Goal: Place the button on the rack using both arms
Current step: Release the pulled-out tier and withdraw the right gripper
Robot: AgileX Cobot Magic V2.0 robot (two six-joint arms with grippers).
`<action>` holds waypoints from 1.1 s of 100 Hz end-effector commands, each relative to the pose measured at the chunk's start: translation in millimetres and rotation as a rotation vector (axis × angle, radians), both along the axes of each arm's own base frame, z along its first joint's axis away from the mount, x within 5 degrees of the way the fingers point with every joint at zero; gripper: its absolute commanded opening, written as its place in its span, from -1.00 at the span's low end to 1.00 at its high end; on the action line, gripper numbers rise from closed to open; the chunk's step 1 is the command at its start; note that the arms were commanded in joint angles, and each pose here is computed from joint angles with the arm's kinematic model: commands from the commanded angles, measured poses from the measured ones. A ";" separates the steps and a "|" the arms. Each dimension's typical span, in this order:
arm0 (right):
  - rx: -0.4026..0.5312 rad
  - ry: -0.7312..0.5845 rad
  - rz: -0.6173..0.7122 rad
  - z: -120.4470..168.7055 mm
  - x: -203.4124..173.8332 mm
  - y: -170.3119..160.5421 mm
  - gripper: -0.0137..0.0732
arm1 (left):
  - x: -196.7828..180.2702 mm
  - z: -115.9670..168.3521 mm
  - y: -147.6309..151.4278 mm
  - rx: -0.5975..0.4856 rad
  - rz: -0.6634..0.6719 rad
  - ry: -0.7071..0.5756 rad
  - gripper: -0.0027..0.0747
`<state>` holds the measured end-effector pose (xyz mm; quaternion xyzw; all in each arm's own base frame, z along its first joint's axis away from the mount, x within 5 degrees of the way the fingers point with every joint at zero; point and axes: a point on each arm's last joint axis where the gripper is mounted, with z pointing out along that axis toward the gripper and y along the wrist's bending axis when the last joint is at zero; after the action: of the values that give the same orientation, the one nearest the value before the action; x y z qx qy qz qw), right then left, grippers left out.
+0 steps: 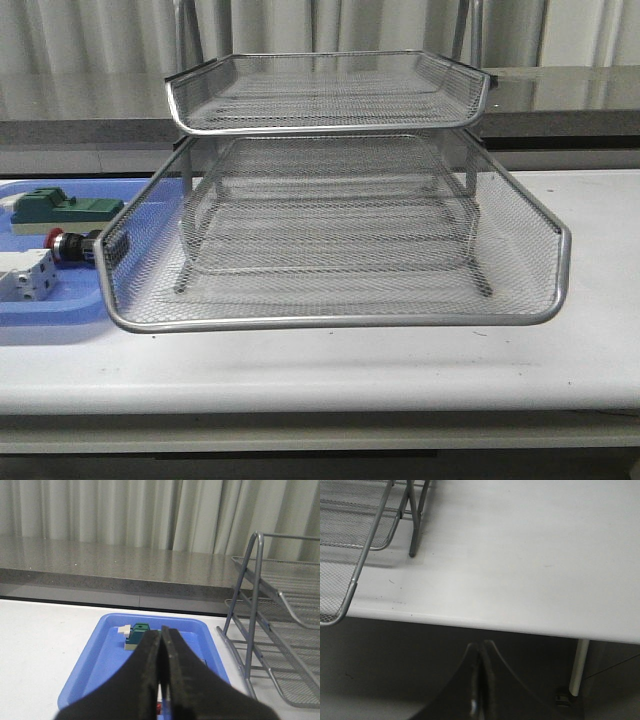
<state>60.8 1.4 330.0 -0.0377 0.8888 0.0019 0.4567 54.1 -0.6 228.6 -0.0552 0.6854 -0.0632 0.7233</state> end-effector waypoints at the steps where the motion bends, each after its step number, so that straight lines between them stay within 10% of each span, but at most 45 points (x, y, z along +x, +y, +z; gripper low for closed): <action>1: -0.011 -0.084 -0.005 13.8 1.7 -1.3 -0.85 | 1.1 35.2 -0.3 -0.026 -0.008 -0.053 -0.98; 46: -0.011 -0.084 -0.005 13.8 1.6 -1.3 -0.85 | 94.7 125.3 -1.8 0.057 -0.024 0.364 -0.98; 110: -0.011 -0.083 -0.005 13.7 1.6 -1.3 -0.85 | 263.1 93.7 -10.2 0.312 -0.276 1.041 -0.97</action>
<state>60.6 1.3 329.8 -0.0373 0.8893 0.0020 0.4557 311.2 -5.5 303.4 0.0959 0.9643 -0.0066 0.2466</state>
